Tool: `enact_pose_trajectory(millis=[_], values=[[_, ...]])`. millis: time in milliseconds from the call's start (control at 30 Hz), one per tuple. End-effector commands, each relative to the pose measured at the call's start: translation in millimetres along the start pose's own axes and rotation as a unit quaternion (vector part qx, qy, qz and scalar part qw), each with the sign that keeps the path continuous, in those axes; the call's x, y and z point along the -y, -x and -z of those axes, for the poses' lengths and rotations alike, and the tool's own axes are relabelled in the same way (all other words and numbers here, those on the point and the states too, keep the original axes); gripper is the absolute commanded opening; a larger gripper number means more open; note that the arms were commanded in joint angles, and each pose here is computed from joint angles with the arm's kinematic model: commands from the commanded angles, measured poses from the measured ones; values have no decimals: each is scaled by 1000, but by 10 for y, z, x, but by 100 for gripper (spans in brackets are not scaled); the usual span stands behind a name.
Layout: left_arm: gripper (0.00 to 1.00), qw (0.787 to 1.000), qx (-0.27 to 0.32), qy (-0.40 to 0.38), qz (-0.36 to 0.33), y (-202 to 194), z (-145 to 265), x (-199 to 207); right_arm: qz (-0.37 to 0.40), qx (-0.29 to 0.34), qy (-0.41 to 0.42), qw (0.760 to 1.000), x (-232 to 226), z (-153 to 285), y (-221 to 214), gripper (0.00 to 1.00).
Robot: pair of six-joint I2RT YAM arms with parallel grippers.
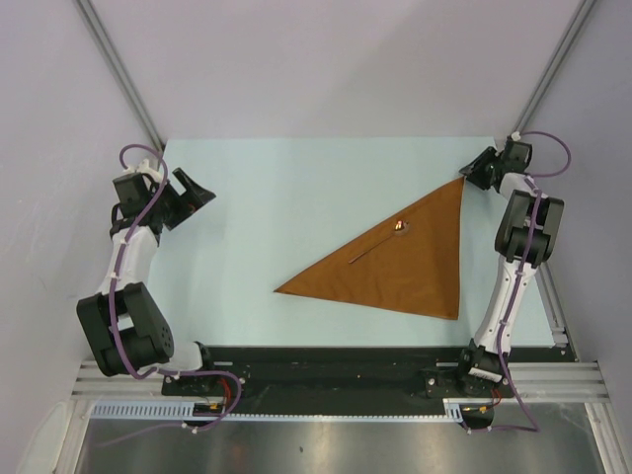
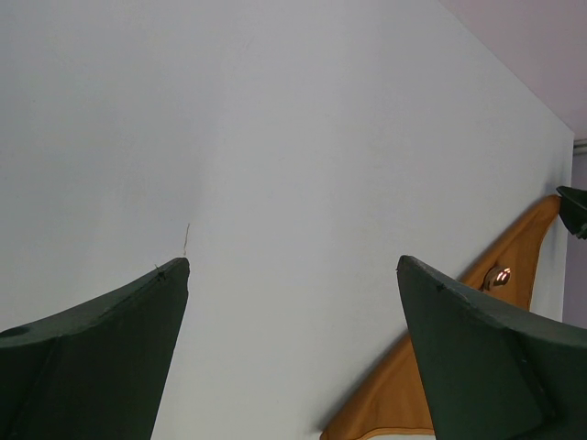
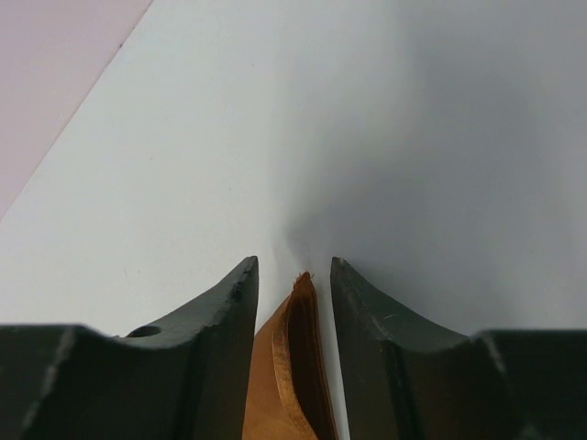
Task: Fold the napkin, place the utensils inside, and roll it up
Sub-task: Fold the napkin
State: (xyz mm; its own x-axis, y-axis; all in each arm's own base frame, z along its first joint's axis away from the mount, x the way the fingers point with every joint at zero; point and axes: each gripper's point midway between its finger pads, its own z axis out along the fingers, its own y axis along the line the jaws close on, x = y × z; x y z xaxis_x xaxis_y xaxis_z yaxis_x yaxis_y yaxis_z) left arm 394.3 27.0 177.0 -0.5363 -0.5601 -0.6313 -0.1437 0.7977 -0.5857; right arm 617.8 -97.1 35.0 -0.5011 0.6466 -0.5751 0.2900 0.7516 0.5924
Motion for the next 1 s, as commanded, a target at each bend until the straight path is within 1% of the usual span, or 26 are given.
enact_pose_trajectory(millis=[0, 133, 200, 233, 300, 433, 633, 767, 967], values=[[100, 1000, 16, -10, -19, 141, 25, 61, -6, -53, -73, 996, 338, -137, -399, 41], [100, 1000, 14, -15, -18, 131, 21, 80, -7, -53, -83, 995, 341, -171, -417, 37], [100, 1000, 15, -16, -18, 142, 28, 84, -8, -54, -88, 995, 348, -180, -430, 33], [100, 1000, 15, -17, -18, 138, 27, 91, -7, -52, -87, 995, 332, -180, -418, 30], [100, 1000, 14, -18, -18, 132, 26, 94, -7, -49, -87, 995, 322, -187, -408, 26], [100, 1000, 14, -19, -17, 134, 26, 94, -14, -40, -77, 996, 257, -181, -354, 10], [100, 1000, 14, -22, -16, 130, 32, 112, -29, -18, -33, 999, -30, -92, -197, 1], [100, 999, 16, -27, -17, 137, 42, 134, -48, 12, 13, 999, -300, 28, 8, 0], [100, 999, 19, -36, -17, 154, 63, 177, -41, 22, 56, 997, -716, 309, 129, 0]])
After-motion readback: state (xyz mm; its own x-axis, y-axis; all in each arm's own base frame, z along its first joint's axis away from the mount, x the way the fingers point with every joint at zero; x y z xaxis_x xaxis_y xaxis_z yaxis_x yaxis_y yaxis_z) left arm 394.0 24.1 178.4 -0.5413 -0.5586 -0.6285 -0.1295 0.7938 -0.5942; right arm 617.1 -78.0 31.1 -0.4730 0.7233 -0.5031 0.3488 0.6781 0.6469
